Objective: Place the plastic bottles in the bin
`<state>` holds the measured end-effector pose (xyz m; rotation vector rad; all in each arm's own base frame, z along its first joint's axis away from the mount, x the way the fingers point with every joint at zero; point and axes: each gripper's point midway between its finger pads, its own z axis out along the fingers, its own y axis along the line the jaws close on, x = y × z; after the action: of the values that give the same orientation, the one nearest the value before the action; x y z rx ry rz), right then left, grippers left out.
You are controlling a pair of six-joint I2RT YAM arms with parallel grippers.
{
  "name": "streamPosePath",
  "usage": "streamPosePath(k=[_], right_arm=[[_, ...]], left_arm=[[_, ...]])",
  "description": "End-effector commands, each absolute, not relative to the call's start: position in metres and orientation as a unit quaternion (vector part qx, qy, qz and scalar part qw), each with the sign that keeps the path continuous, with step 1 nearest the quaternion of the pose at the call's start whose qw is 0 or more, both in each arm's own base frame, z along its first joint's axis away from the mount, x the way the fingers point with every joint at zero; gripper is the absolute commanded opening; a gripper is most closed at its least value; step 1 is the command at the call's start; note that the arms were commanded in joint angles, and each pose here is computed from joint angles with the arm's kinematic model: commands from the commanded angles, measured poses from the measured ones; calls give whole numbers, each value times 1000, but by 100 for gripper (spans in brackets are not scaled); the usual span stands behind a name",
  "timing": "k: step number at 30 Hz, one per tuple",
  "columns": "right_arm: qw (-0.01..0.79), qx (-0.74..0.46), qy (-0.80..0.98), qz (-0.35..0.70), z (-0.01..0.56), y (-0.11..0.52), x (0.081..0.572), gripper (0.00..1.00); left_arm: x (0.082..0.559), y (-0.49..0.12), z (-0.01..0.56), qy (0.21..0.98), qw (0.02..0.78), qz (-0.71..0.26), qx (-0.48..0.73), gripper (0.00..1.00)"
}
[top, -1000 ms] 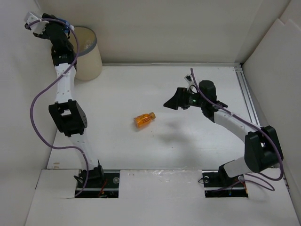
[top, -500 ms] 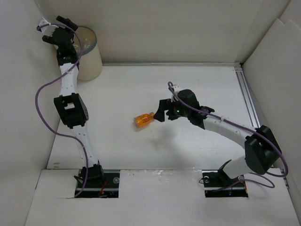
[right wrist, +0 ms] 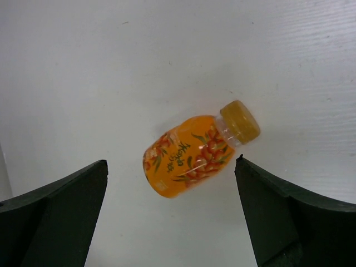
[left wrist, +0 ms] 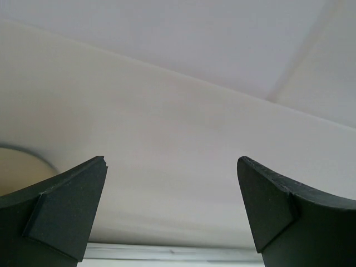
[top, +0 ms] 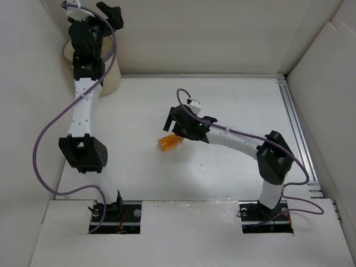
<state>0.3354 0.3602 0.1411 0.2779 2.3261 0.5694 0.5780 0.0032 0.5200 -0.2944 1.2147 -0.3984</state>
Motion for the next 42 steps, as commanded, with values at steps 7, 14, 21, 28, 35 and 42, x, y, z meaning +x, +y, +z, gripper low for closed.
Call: streamPosePath(k=[7, 14, 21, 28, 35, 42], right_arm=[[334, 305, 872, 185, 125, 367, 338, 100], [309, 328, 875, 177, 93, 370, 338, 100], [315, 334, 870, 180, 68, 375, 350, 97], [284, 326, 886, 167, 36, 366, 361, 76], [273, 306, 898, 163, 32, 348, 366, 1], [396, 173, 890, 149, 120, 303, 399, 0]], left_arm=[[470, -97, 528, 589, 764, -262, -16, 100], [445, -116, 525, 602, 760, -245, 1, 100], [439, -120, 523, 609, 746, -268, -8, 100], [435, -124, 507, 623, 737, -263, -19, 100], [434, -122, 479, 664, 701, -255, -50, 100], [419, -177, 396, 712, 606, -353, -26, 100]])
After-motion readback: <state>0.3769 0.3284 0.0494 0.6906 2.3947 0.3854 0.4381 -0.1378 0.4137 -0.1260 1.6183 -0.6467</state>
